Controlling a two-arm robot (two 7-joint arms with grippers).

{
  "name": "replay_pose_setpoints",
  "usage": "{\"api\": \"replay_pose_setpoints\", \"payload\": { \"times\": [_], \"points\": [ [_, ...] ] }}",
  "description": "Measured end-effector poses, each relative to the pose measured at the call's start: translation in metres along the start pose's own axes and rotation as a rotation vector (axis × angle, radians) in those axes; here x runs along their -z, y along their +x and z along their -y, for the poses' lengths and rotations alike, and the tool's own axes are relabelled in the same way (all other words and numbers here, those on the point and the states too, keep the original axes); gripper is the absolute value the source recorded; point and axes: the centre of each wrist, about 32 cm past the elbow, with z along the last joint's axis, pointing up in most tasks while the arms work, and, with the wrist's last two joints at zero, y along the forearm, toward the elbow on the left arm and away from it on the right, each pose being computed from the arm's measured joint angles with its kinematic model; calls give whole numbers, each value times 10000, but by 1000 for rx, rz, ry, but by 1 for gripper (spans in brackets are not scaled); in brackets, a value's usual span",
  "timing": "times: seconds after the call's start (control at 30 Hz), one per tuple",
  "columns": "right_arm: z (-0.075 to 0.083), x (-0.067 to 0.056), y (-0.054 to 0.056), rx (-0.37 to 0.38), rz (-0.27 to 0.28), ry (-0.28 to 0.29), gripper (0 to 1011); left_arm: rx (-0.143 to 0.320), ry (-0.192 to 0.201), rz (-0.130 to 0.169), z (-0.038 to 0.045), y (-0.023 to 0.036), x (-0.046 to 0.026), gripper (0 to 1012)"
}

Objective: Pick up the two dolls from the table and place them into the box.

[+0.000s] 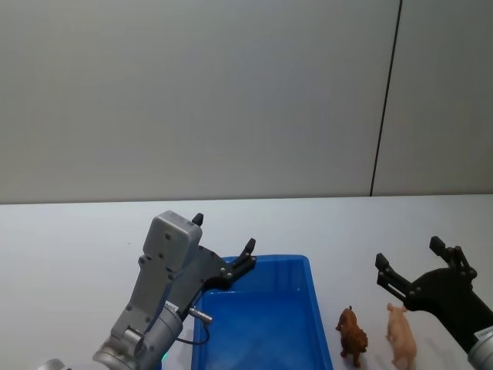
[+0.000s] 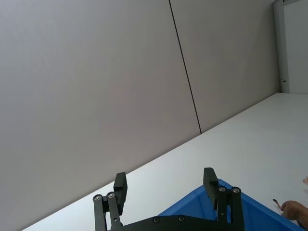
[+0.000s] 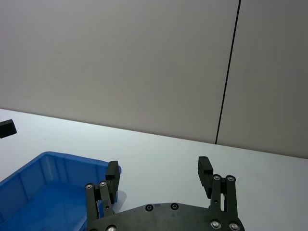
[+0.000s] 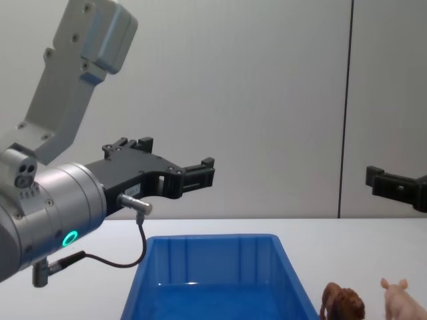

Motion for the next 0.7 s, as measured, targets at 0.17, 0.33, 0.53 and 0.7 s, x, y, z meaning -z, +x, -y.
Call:
{"api": "replay_pose_setpoints", "payload": {
  "times": [0.17, 0.33, 0.53, 0.7],
  "points": [
    [0, 0, 0, 0, 0, 0, 1001, 0, 0, 0, 0, 0, 0, 1002],
    [0, 0, 0, 0, 0, 0, 1001, 0, 0, 0, 0, 0, 0, 1002],
    [0, 0, 0, 0, 0, 0, 1001, 0, 0, 0, 0, 0, 0, 1002],
    [0, 0, 0, 0, 0, 0, 1001, 0, 0, 0, 0, 0, 0, 1002]
  ]
}}
